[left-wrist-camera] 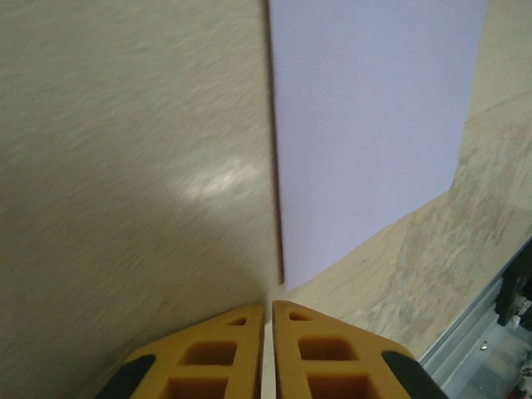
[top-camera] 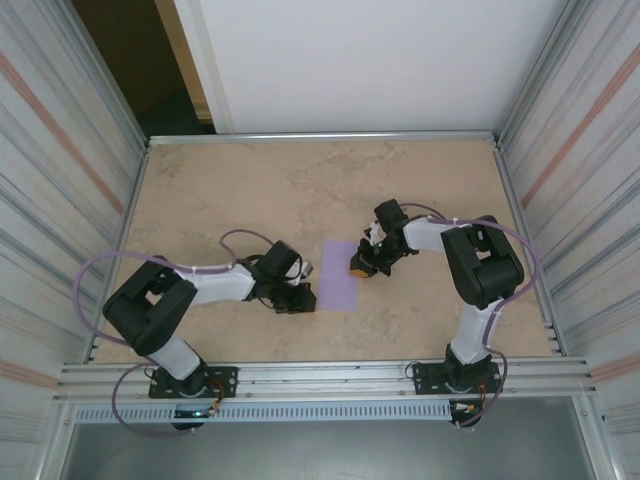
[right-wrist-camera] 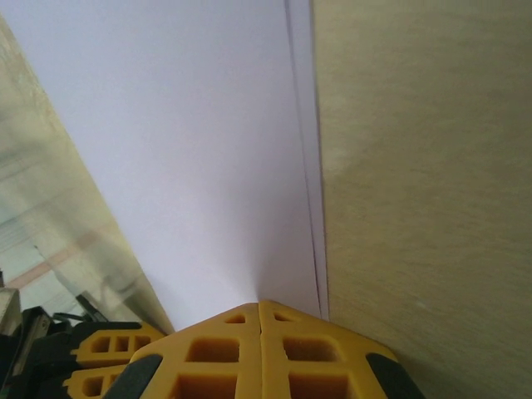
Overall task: Fold a paper plane with a square sheet of paper (pick it up from the middle)
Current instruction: First fold the square sheet of paper in half at the center of the table.
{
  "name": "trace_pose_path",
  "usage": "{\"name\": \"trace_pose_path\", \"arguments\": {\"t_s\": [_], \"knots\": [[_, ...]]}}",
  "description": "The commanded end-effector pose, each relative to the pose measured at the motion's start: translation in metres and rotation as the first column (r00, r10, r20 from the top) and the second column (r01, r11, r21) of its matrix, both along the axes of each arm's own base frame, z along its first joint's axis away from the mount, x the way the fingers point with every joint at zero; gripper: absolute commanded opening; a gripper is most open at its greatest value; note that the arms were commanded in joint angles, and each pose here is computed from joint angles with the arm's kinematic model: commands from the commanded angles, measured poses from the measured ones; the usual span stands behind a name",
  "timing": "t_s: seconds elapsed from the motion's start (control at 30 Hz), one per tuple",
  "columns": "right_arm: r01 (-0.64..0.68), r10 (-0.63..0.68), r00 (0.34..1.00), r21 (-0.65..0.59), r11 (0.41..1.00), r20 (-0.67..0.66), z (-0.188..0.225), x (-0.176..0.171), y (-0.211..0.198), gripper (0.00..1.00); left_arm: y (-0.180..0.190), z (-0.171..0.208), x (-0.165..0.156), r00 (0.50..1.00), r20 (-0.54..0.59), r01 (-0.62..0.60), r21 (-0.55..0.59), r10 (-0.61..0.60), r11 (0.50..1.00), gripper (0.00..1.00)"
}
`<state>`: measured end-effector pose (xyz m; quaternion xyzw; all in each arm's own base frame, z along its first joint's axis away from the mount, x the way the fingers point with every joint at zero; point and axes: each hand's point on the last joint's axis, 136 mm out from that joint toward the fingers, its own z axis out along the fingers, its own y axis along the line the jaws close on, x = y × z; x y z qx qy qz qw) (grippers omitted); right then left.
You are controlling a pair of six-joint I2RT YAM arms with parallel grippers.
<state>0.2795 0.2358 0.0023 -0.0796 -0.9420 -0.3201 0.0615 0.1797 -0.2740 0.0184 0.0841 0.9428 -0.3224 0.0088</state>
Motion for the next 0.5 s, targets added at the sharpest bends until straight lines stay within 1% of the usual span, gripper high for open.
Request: {"name": "trace_pose_path", "arguments": {"t_s": [0.0,0.1,0.17,0.23,0.33,0.4,0.47], "knots": [[-0.040,0.021,0.999,-0.463,0.885,-0.044,-0.077,-0.026,-0.066,0.00,0.004,0.021,0.013,0.996,0.055,-0.063,-0.033,0.065,0.997,0.14],[-0.027,0.058,0.996,-0.383,0.923,0.068,-0.043,0.011,-0.039,0.00,-0.007,0.045,0.040,0.984,0.119,-0.115,-0.128,0.131,0.985,0.21],[-0.025,0.076,0.987,-0.330,0.944,0.143,-0.018,0.033,-0.022,0.02,-0.012,0.052,0.059,0.975,0.134,-0.155,-0.172,0.179,0.973,0.27],[-0.031,0.097,0.971,-0.288,0.957,0.217,0.014,0.051,-0.009,0.06,-0.018,0.056,0.076,0.969,0.131,-0.178,-0.225,0.210,0.958,0.29],[-0.029,0.097,0.945,-0.216,0.976,0.312,0.059,0.060,0.002,0.14,-0.027,0.059,0.096,0.967,0.115,-0.189,-0.265,0.226,0.946,0.32],[-0.004,0.069,0.933,-0.180,0.984,0.354,0.082,0.057,0.001,0.24,-0.033,0.056,0.106,0.968,0.109,-0.187,-0.278,0.225,0.942,0.33],[0.034,0.028,0.927,-0.158,0.987,0.374,0.095,0.049,-0.005,0.29,-0.037,0.053,0.114,0.970,0.099,-0.185,-0.290,0.222,0.939,0.34]]}}
